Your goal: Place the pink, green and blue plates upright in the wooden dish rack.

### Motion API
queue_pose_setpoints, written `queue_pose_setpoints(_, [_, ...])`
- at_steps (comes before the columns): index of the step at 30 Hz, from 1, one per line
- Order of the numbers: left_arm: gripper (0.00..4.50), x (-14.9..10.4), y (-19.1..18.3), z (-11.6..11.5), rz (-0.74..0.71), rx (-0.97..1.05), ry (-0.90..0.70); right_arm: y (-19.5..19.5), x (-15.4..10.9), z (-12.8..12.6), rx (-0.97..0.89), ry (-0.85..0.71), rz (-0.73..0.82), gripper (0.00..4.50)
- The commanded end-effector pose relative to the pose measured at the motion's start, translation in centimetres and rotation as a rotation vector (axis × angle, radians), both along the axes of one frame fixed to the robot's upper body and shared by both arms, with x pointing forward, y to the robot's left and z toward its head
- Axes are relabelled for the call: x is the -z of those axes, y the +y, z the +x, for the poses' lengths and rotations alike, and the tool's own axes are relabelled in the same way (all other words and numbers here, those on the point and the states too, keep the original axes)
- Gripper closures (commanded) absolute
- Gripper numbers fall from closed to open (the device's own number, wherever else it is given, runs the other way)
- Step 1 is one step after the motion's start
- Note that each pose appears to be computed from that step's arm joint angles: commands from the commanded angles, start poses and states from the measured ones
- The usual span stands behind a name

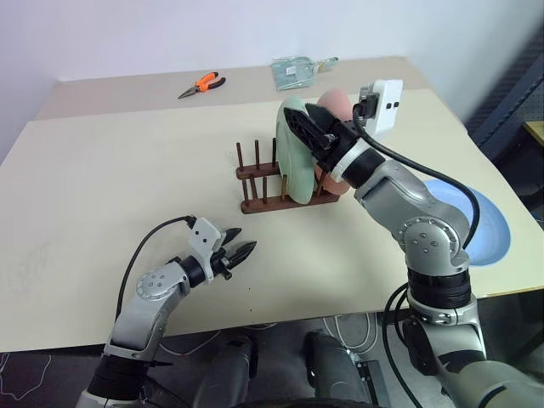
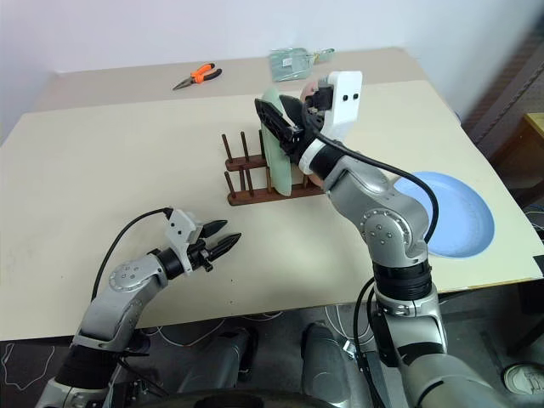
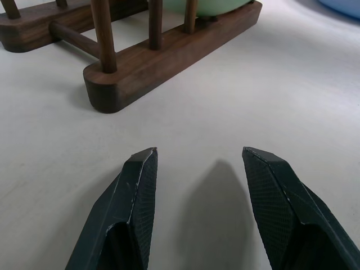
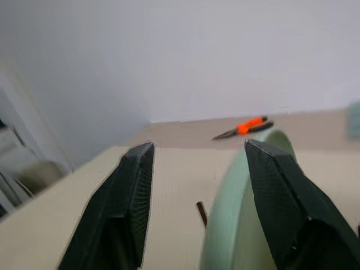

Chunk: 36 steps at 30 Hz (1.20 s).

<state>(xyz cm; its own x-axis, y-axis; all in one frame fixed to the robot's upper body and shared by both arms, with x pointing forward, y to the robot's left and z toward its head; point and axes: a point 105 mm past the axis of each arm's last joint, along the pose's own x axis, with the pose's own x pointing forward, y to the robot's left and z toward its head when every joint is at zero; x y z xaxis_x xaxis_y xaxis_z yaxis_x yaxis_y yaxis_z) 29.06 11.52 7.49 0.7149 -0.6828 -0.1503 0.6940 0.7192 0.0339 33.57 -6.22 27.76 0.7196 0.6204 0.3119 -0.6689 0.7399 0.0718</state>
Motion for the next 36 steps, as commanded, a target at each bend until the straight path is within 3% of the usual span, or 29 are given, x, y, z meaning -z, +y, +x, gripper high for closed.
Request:
queue_pose_setpoints(1, [2.06, -1.0, -0.4, -0.1, -0.021, 0.011, -0.032, -0.2, -4.3, -2.4, -0.023, -0.276, -0.088, 1.83])
queue_pose_setpoints(5, [2.06, -0.9, -0.4, -0.2, -0.020, 0.014, -0.031, -4.1, -7.0, -2.6, 0.073, -0.392, -0.124, 1.83])
queue_pose_setpoints(8, [2.06, -0.8, -0.4, -0.2, -0.022, 0.018, -0.027, -9.9, -6.6, -1.2, 0.253, -0.328, -0.177, 1.83])
queue_pose_setpoints(11, [2.06, -0.7, -0.8, -0.3, -0.016, 0.051, -0.022, -16.7, -1.6, 0.2, 0.453, -0.132, -0.368, 1.83])
queue_pose_setpoints(14, [2.06, -0.5, -1.5, -0.3, -0.010, 0.095, -0.017, -19.7, 5.1, -1.0, 0.483, 0.083, -0.536, 0.94])
queue_pose_setpoints(16, [2.06, -0.6, -2.1, -0.3, -0.013, 0.132, -0.025, -19.7, 8.3, -2.3, 0.464, 0.160, -0.591, 0.02])
queue_pose_setpoints(19, [2.06, -1.2, -3.3, -0.7, -0.040, 0.197, -0.038, -19.2, 12.0, -3.6, 0.465, 0.244, -0.684, 0.02])
queue_pose_setpoints(23, [2.06, -2.2, -4.9, -1.8, -0.075, 0.301, -0.045, -19.4, 15.5, -4.5, 0.524, 0.368, -0.698, 0.02])
queue_pose_setpoints(26, [2.06, -2.6, -5.5, -2.0, -0.078, 0.333, -0.053, -20.4, 17.2, -4.5, 0.607, 0.430, -0.714, 0.83])
queue_pose_setpoints(33, [2.06, -3.0, -5.3, -1.7, -0.063, 0.329, -0.077, -21.8, 16.7, -3.8, 0.688, 0.410, -0.712, 4.45])
queue_pose_setpoints(36, [2.06, -2.8, -5.1, -1.7, -0.057, 0.323, -0.076, -21.8, 15.6, -3.5, 0.714, 0.357, -0.722, 4.45])
